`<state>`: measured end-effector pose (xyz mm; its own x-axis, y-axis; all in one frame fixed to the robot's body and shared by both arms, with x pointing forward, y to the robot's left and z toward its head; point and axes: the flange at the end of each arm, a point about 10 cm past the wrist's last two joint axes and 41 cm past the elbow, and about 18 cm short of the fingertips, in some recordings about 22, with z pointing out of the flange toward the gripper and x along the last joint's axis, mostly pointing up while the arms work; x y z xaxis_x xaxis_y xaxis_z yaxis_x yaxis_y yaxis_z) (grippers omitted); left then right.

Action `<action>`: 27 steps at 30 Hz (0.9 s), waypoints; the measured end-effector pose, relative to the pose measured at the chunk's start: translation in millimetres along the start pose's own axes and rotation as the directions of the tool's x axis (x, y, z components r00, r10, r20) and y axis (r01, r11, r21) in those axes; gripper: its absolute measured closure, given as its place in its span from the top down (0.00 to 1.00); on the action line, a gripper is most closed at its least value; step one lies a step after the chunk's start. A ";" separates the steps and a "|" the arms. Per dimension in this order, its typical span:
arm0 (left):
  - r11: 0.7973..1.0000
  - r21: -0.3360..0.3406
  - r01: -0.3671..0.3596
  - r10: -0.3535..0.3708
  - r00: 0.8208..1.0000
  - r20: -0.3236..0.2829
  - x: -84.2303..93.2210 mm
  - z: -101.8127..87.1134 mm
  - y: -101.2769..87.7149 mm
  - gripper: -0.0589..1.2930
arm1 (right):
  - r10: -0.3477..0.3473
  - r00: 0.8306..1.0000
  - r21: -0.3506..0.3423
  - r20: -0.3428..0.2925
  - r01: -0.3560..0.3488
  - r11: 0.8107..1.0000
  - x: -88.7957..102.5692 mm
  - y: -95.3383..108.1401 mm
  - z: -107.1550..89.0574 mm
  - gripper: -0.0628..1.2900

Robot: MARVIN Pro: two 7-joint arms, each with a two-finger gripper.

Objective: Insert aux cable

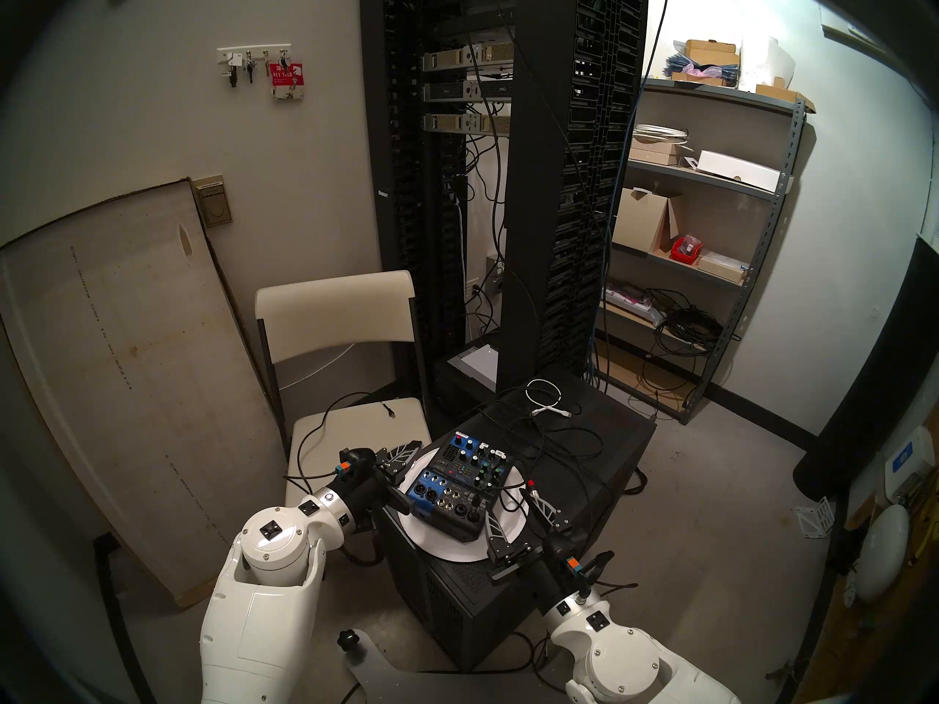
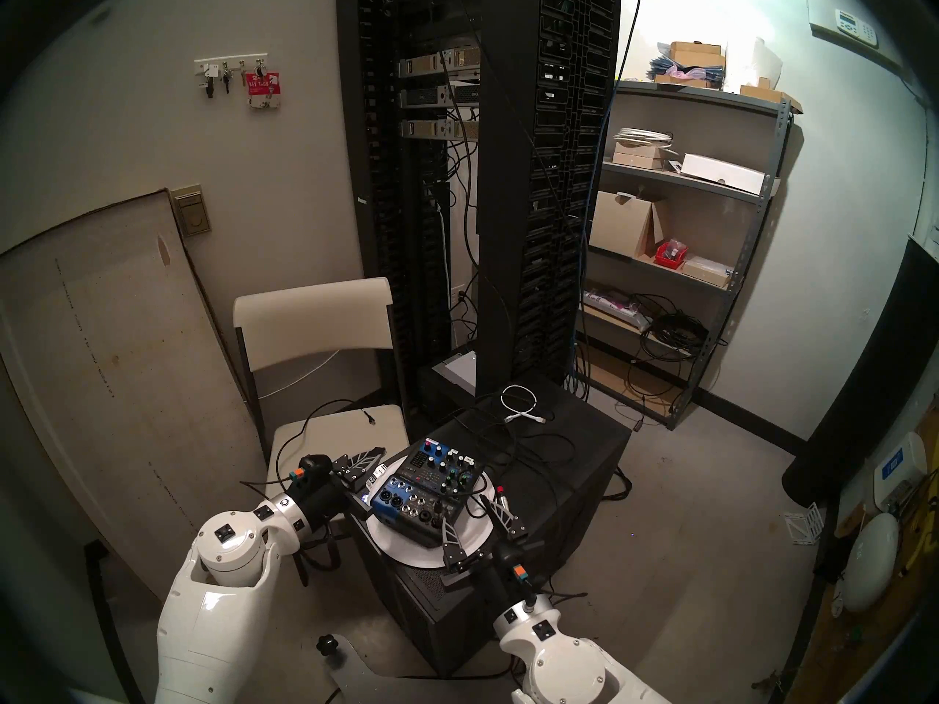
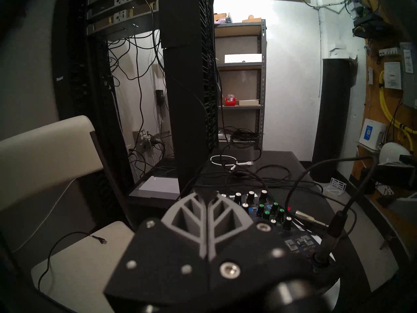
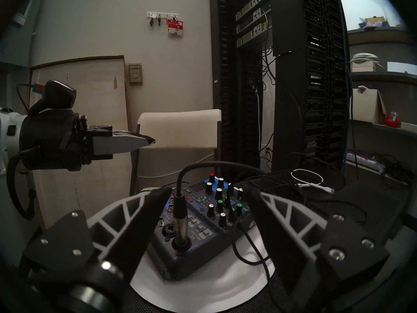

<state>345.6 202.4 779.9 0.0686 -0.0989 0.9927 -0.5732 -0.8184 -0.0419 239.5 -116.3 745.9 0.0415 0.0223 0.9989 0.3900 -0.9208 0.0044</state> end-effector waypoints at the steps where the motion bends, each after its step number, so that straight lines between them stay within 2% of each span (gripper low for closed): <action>1: 1.000 0.002 0.001 -0.001 1.000 -0.004 2.2 -1.7 0.3 0.03 | 0.000 1.000 -0.007 0.003 0.000 1.000 -0.3 1.6 -2.0 0.72; 8: 1.000 0.012 0.010 -0.009 0.999 -0.054 23.3 -15.7 2.2 0.03 | -0.003 1.000 -0.062 0.006 0.004 0.998 3.5 15.6 -14.7 0.72; 17: 0.999 0.018 0.027 -0.025 0.994 -0.102 43.6 -28.6 7.3 0.03 | -0.003 1.000 -0.107 -0.016 0.001 0.994 16.0 26.9 -19.8 0.72; 27: 0.998 0.039 0.057 -0.051 0.989 -0.138 52.5 -35.1 16.2 0.03 | -0.003 0.999 -0.140 -0.037 -0.003 0.990 23.9 32.9 -18.9 0.73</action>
<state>311.2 203.8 835.3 -0.0155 0.0219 0.9996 -0.5363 -0.8440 0.0102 235.9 -153.4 770.8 0.0063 0.0101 0.9999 0.2576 -0.9662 0.0082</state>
